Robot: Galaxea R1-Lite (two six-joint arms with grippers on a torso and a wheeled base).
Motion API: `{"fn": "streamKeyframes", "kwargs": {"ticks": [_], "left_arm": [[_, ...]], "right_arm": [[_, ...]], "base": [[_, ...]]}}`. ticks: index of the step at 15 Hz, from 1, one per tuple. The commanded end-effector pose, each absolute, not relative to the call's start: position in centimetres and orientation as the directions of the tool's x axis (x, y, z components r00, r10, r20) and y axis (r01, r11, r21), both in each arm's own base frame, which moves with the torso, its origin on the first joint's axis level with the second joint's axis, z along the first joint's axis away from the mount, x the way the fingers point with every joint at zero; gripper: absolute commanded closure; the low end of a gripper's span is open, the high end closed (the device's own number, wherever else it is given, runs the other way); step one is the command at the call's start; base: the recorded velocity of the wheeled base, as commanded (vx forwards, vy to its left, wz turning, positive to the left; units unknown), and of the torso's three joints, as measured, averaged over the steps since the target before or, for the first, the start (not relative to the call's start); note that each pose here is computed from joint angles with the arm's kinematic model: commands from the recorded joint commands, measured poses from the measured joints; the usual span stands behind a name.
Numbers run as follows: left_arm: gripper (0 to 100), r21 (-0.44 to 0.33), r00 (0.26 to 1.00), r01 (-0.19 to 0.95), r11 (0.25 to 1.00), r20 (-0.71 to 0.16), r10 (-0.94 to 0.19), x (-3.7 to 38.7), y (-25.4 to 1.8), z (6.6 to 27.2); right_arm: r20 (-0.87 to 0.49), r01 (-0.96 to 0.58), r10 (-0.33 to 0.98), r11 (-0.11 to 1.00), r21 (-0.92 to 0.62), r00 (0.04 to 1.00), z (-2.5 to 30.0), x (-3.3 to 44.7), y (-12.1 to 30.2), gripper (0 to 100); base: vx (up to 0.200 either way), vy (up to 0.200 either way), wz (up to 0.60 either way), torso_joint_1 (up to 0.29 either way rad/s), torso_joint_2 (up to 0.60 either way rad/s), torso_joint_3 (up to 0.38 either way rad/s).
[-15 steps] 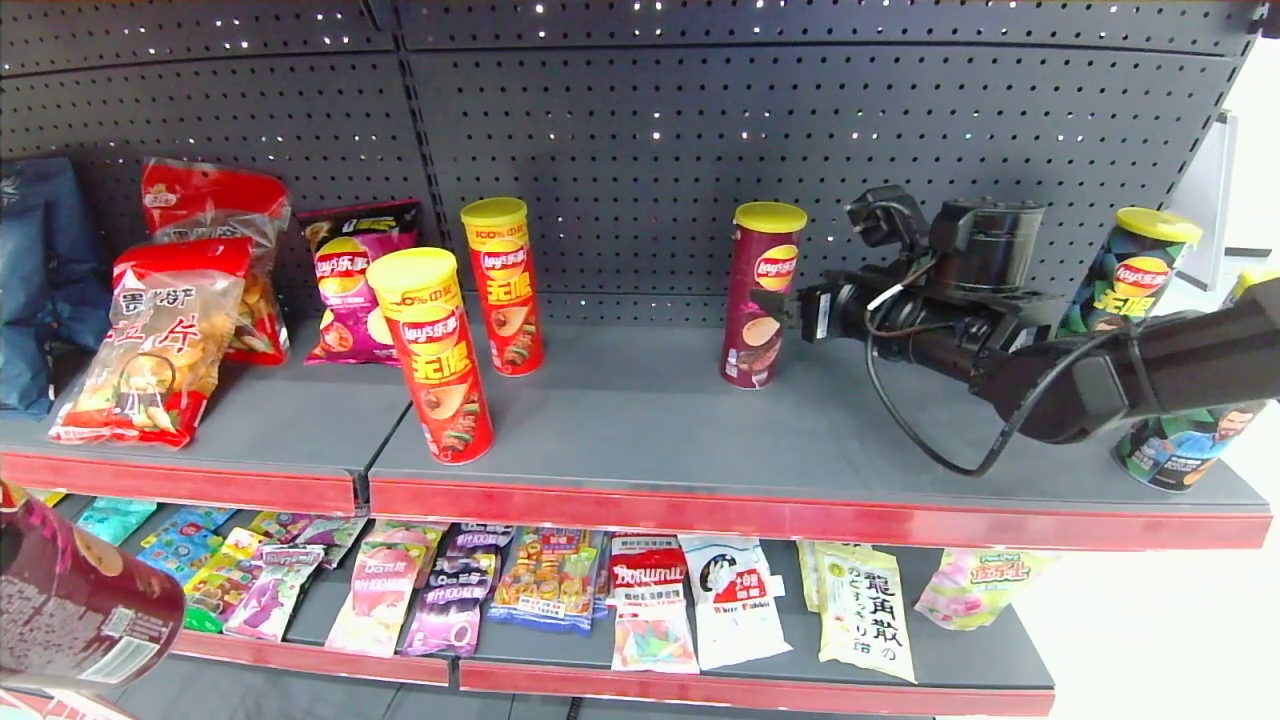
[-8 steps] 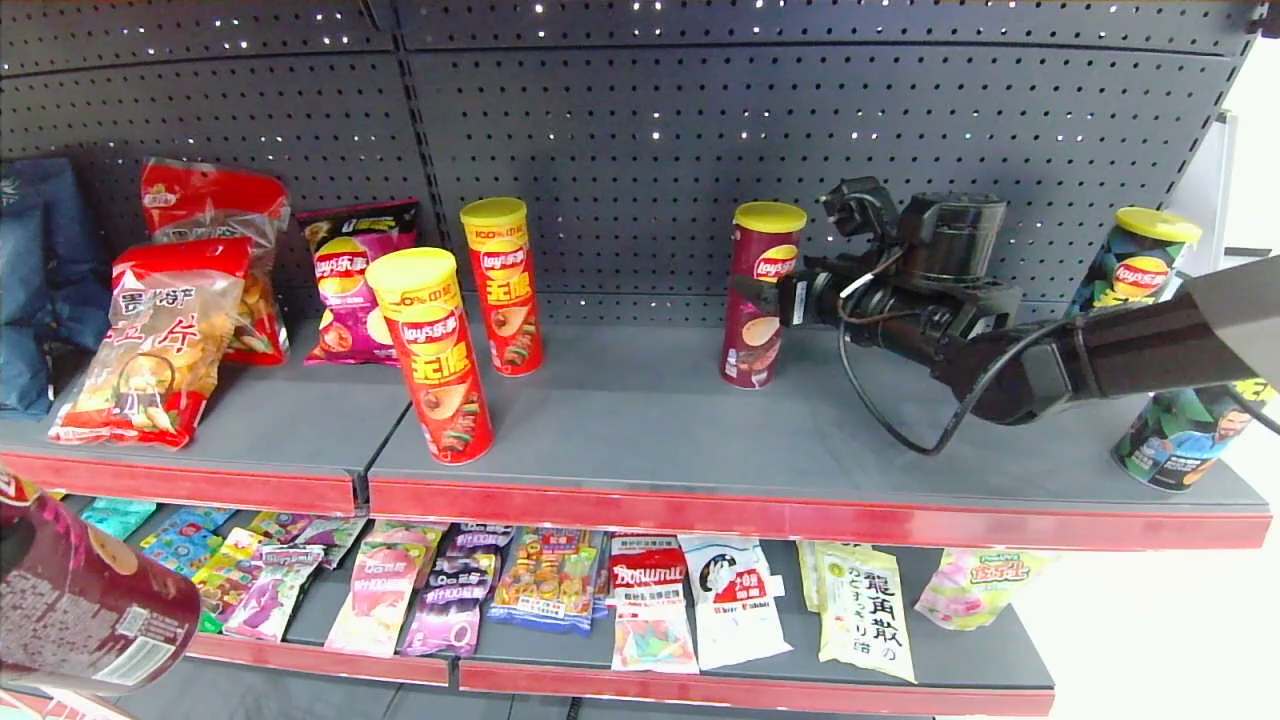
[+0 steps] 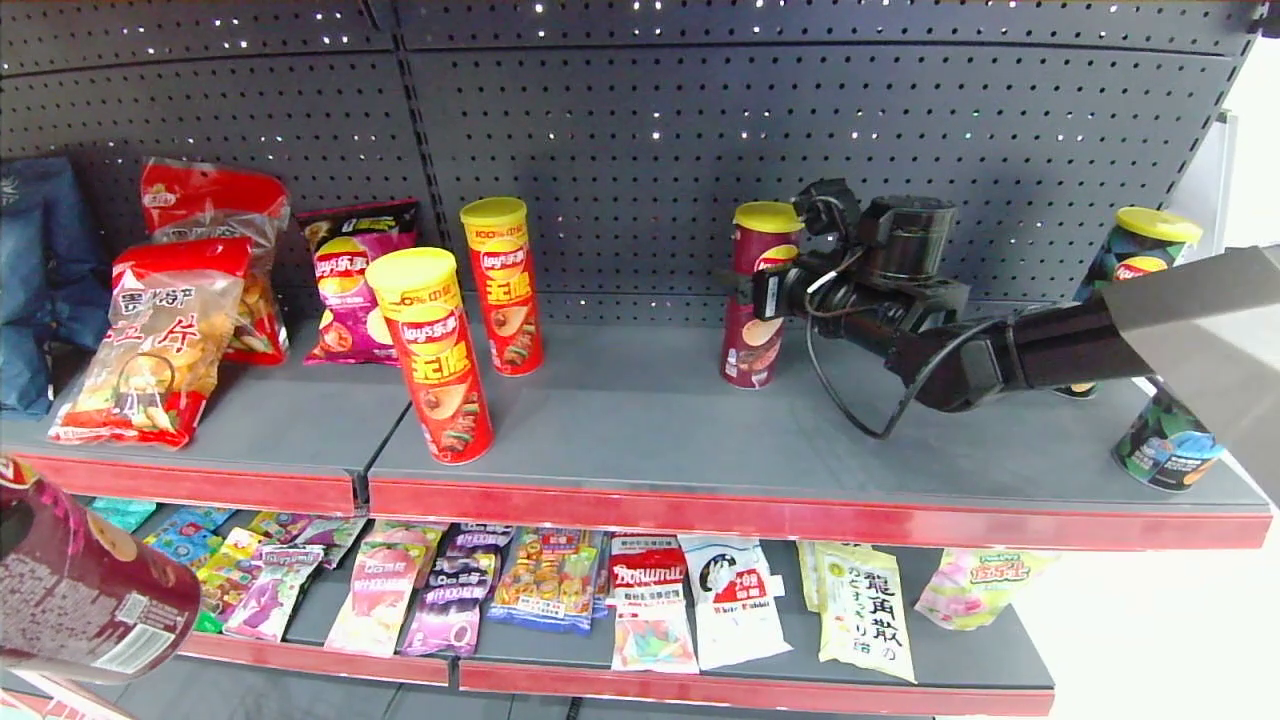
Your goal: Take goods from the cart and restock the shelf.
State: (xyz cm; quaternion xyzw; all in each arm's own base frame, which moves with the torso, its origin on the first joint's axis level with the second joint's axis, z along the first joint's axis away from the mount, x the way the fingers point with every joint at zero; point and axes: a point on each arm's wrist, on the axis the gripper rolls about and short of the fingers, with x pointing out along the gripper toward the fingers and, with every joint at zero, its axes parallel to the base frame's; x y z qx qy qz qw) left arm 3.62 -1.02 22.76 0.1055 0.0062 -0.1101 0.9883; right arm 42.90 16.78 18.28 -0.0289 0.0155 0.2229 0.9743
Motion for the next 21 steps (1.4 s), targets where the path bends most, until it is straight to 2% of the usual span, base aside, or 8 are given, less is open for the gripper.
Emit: {"fn": "streamKeyframes", "kwargs": {"ticks": [1, 5, 12, 16, 18, 21], "left_arm": [[100, 0.209, 0.975, 0.22, 0.953, -0.046, -0.216, 3.9, -1.1, 22.8], [100, 0.209, 0.975, 0.221, 0.952, -0.05, -0.216, 4.0, -1.1, 22.7], [100, 0.208, 0.976, 0.218, 0.954, -0.038, -0.214, 3.9, -1.1, 23.1], [100, 0.207, 0.976, 0.215, 0.954, -0.035, -0.213, 3.9, -1.1, 23.2], [100, 0.208, 0.976, 0.216, 0.954, -0.036, -0.213, 3.9, -1.1, 23.1], [100, 0.208, 0.976, 0.216, 0.954, -0.038, -0.213, 3.9, -1.1, 23.1]], "right_arm": [[-0.057, -0.428, 0.426, 0.902, -0.05, 0.903, 17.5, 43.2, 16.9, 100], [-0.046, -0.426, 0.424, 0.903, -0.053, 0.904, 18.2, 42.6, 17.3, 100], [-0.071, -0.282, 0.277, 0.957, -0.065, 0.958, 22.2, 34.9, 18.0, 100], [-0.112, -0.224, 0.216, 0.972, -0.065, 0.97, 21.6, 32.4, 16.7, 100], [-0.124, -0.223, 0.22, 0.975, -0.013, 0.968, 21.4, 31.1, 17.3, 100], [-0.142, -0.195, 0.191, 0.981, -0.016, 0.971, 20.5, 30.3, 17.8, 100]], "base": [[0.0, 0.0, 0.0, 0.0, 0.0, 0.0], [0.0, 0.0, 0.0, 0.0, 0.0, 0.0], [0.0, 0.0, 0.0, 0.0, 0.0, 0.0], [0.0, 0.0, 0.0, 0.0, 0.0, 0.0], [0.0, 0.0, 0.0, 0.0, 0.0, 0.0], [0.0, 0.0, 0.0, 0.0, 0.0, 0.0]]}}
